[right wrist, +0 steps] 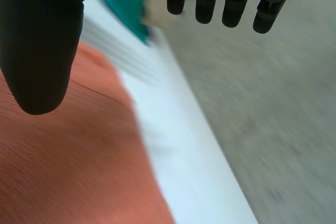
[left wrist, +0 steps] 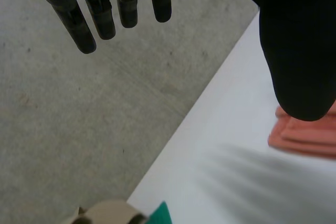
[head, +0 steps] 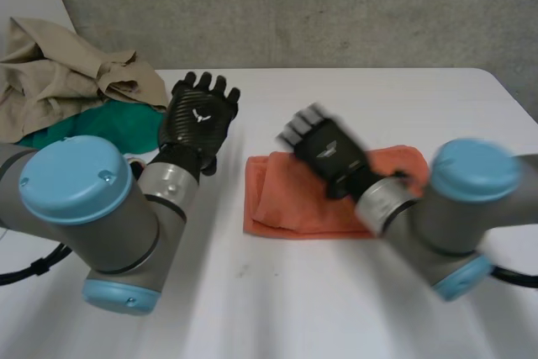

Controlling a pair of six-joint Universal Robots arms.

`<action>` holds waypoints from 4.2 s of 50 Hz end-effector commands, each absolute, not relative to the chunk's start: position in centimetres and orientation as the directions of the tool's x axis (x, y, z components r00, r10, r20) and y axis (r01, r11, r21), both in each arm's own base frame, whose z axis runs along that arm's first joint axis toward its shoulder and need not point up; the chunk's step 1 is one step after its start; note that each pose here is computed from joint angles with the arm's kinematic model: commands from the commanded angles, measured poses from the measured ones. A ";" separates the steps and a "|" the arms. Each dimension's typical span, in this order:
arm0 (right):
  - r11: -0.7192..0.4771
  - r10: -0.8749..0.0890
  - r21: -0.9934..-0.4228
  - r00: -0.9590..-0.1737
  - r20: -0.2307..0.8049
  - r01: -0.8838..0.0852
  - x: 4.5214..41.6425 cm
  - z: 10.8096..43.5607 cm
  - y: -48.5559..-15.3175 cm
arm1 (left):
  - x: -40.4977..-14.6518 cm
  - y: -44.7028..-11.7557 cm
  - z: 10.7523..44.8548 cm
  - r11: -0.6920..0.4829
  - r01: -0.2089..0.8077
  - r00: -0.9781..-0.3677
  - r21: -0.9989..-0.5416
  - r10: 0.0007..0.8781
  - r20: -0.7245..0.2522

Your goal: Fold the laundry.

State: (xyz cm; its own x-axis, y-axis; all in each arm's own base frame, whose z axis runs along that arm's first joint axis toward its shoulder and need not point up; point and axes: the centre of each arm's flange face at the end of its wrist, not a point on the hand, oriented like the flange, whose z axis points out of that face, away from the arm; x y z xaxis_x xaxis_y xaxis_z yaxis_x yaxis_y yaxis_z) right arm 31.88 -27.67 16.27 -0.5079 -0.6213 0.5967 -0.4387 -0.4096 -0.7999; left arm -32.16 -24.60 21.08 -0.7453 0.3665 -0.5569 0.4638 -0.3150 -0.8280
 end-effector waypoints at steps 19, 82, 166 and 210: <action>0.078 -0.393 -0.649 -0.621 0.678 -0.757 18.3 12.8 -33.9 | -35.7 -22.6 19.6 -0.333 0.425 -0.708 -0.842 0.457 -0.538; 0.302 -0.619 -0.843 -0.764 0.182 -0.445 28.4 13.8 -31.6 | -37.2 -22.0 13.2 0.163 0.459 -0.758 -0.873 0.584 -0.289; -0.031 0.162 -0.998 -0.985 -0.051 0.047 11.1 13.3 -53.7 | -38.9 -20.1 24.3 -0.103 0.223 -0.616 -0.969 0.756 -0.222; -0.282 0.233 -0.825 -0.869 0.437 -0.490 9.5 23.8 -50.3 | -39.1 -18.8 25.5 -0.123 0.197 -0.606 -0.973 0.765 -0.219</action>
State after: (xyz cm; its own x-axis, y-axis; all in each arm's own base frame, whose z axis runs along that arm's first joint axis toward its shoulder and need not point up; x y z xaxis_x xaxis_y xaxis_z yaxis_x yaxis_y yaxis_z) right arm 2.89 -53.58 18.79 -0.8322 0.3236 0.4502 -0.4789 -0.0105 -0.8778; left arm -39.47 -18.85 23.97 -0.5926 0.7764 -0.2148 0.2223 -0.0986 -0.9700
